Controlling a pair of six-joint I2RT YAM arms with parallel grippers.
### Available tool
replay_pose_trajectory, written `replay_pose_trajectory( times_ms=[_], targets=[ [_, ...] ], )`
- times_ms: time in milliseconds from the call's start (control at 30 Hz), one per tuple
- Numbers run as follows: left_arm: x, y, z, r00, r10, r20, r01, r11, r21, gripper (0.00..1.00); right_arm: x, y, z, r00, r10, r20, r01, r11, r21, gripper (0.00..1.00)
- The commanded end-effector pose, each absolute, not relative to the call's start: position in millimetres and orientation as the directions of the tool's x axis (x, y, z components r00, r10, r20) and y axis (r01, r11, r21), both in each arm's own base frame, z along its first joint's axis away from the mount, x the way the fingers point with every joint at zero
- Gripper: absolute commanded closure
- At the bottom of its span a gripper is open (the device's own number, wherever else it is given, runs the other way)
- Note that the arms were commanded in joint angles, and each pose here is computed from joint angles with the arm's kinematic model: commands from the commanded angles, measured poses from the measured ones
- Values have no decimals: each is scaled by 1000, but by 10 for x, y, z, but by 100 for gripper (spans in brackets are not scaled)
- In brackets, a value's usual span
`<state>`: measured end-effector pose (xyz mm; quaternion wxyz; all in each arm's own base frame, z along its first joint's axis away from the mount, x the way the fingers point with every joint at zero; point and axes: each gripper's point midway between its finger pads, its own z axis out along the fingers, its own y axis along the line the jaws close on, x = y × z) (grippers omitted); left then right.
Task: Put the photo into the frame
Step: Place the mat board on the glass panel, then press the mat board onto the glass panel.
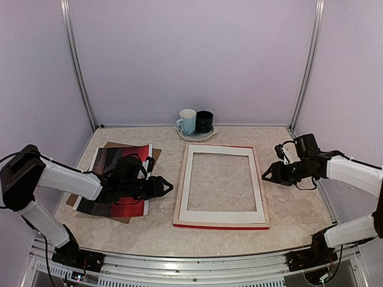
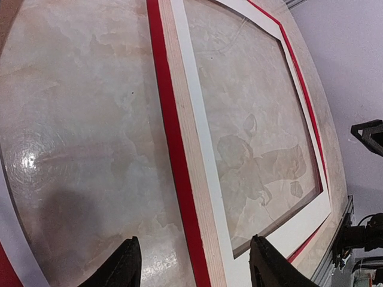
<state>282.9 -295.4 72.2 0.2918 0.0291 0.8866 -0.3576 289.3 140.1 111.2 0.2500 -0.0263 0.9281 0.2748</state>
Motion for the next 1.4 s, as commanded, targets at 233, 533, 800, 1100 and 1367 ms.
replay_pose_trajectory(
  times_ms=[233, 533, 800, 1100, 1367],
  targets=[
    [3090, -3052, 1034, -783, -155, -602, 306, 747, -591, 17, 2985, 1525, 1085, -857, -6, -515, -234, 895, 380, 53],
    [3438, -3342, 1159, -766, -117, -632, 350, 749, -563, 11, 3261, 1698, 1249, -824, 4, -566, -262, 883, 388, 57],
    [3424, -3430, 1039, -783, -122, -610, 340, 737, -584, 20, 3951, 2254, 1429, -778, -24, -628, -344, 852, 395, 68],
    [3377, -3367, 709, -805, -105, -584, 306, 769, -561, 28, 4795, 2976, 1244, -747, -102, -657, -419, 839, 346, 77],
    [3245, -3352, 456, -832, -93, -547, 287, 771, -569, 29, 5229, 3236, 922, -753, -104, -649, -415, 842, 346, 80]
  ],
)
